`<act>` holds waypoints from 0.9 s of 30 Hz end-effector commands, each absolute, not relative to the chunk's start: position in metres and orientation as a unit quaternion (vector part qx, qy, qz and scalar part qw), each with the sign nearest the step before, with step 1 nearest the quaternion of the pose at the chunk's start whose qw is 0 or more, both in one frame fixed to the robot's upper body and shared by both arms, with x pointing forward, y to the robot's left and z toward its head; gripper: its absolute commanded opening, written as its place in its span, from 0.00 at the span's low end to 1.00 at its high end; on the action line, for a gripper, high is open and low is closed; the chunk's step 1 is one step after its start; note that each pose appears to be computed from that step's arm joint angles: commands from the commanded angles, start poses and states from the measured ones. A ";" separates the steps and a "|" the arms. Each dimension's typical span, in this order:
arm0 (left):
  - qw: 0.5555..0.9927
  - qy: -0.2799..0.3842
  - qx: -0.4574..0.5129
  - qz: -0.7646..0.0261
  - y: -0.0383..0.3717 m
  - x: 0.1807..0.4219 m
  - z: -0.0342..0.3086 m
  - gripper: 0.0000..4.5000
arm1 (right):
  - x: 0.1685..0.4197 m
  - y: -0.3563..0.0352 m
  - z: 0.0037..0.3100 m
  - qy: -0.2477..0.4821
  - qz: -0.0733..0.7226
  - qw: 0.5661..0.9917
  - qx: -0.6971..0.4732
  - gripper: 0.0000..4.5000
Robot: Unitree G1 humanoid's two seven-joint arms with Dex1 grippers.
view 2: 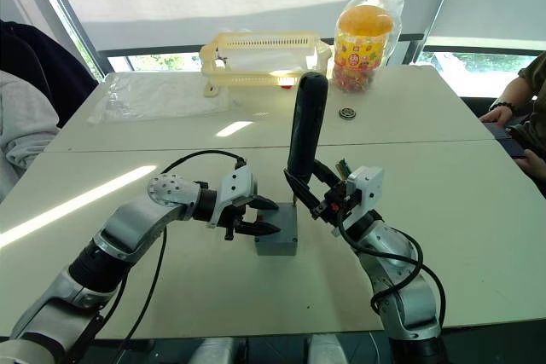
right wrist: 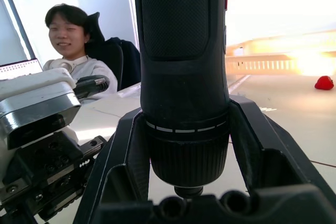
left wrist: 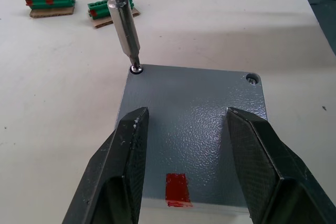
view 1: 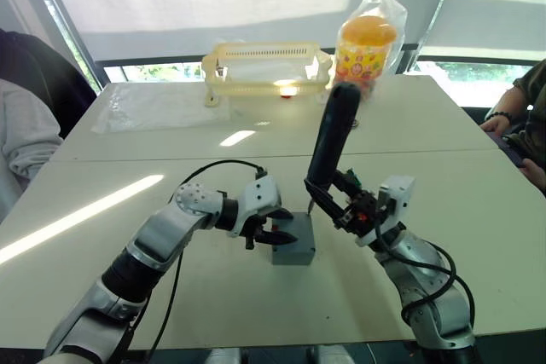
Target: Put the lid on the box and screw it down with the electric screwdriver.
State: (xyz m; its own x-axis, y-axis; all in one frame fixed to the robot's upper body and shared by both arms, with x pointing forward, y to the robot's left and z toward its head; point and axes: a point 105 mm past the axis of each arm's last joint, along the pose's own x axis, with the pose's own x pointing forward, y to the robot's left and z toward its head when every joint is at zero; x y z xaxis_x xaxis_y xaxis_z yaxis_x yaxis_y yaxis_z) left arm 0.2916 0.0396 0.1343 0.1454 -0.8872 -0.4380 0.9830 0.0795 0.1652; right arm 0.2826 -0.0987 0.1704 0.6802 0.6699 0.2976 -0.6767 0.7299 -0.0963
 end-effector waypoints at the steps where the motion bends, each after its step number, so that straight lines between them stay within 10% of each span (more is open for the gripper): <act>1: 0.722 0.126 0.218 -0.645 0.040 0.289 0.128 0.52 | 0.281 -0.096 0.149 -0.119 0.377 0.918 -0.008 0.39; 27: 0.720 0.132 0.225 -0.643 0.041 0.285 0.121 0.52 | 0.278 -0.093 0.116 -0.068 0.384 0.921 0.004 0.39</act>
